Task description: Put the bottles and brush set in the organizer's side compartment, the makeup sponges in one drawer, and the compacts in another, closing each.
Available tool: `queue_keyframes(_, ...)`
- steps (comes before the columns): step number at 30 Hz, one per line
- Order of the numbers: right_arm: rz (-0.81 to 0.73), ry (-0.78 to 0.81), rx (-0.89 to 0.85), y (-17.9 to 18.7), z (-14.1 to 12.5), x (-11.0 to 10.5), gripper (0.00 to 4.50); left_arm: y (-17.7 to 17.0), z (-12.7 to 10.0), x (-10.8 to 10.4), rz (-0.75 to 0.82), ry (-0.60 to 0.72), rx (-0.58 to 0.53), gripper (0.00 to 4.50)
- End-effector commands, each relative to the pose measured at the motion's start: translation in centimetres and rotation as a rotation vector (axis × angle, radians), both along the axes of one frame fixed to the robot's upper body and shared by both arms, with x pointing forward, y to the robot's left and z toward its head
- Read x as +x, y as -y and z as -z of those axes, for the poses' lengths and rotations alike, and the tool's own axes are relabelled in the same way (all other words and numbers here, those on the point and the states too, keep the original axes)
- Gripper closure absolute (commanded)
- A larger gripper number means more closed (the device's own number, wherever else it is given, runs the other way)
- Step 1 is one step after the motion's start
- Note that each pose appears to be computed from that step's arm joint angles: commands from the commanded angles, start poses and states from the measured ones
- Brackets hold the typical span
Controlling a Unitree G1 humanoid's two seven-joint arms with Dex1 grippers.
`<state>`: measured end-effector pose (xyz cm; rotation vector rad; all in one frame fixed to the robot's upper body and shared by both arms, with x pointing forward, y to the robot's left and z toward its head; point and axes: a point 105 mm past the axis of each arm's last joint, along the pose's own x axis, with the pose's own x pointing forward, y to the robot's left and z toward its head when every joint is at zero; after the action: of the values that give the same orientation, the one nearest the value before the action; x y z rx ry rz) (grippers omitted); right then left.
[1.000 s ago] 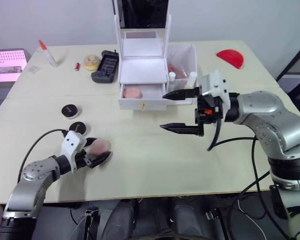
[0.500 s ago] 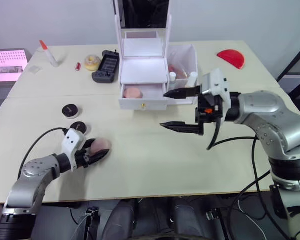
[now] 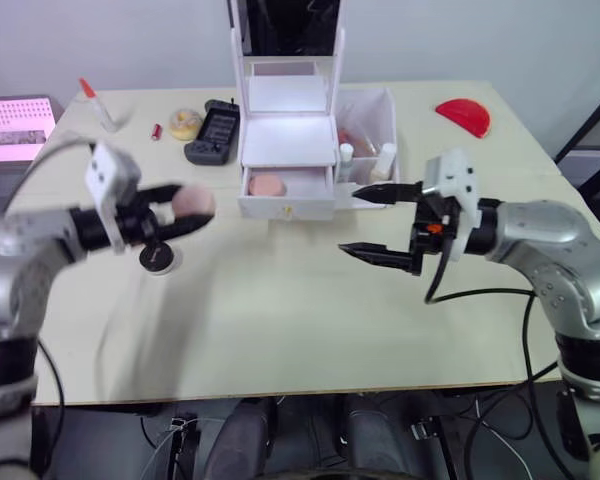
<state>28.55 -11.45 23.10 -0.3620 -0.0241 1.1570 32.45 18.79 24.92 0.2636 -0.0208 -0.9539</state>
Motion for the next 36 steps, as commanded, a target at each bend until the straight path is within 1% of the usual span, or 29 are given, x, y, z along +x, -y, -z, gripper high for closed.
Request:
queue_keyframes(1,0.022,0.066,0.012,0.2,-1.3,-0.5,0.0,2.8,-2.1,1.5,0.135,0.03,-0.021,1.83)
queue_keyframes(3,0.038,0.071,0.017,0.4,-1.4,-0.6,0.0,5.4,-2.8,2.9,0.225,0.039,-0.02,1.83)
queue_keyframes(5,0.051,0.076,0.02,0.4,-1.4,-0.6,0.0,7.5,-2.8,4.2,0.287,0.028,-0.006,1.83)
queue_keyframes(8,0.068,0.084,0.026,0.4,-1.6,-0.7,0.0,9.4,-1.8,5.9,0.329,0.01,0.034,1.83)
queue_keyframes(12,0.103,0.099,0.028,0.7,-1.9,-1.0,0.0,11.2,0.1,7.2,0.368,-0.02,0.084,1.83)
queue_keyframes(15,0.124,0.103,0.031,0.9,-2.1,-1.2,0.0,11.6,0.6,7.6,0.38,-0.032,0.094,1.83)
queue_keyframes(24,0.15,0.099,0.044,1.0,-2.1,-1.6,0.0,12.4,1.3,8.3,0.376,-0.031,0.108,1.83)
queue_keyframes(32,0.146,0.091,0.056,0.8,-2.2,-1.9,0.0,12.6,1.3,8.7,0.349,-0.024,0.107,1.83)
queue_keyframes(35,0.142,0.088,0.059,0.7,-2.3,-2.0,0.0,12.7,1.3,8.8,0.347,-0.022,0.102,0.28)
queue_keyframes(36,0.141,0.087,0.06,0.6,-2.3,-2.0,0.0,12.7,1.3,8.8,0.346,-0.023,0.101,0.08)
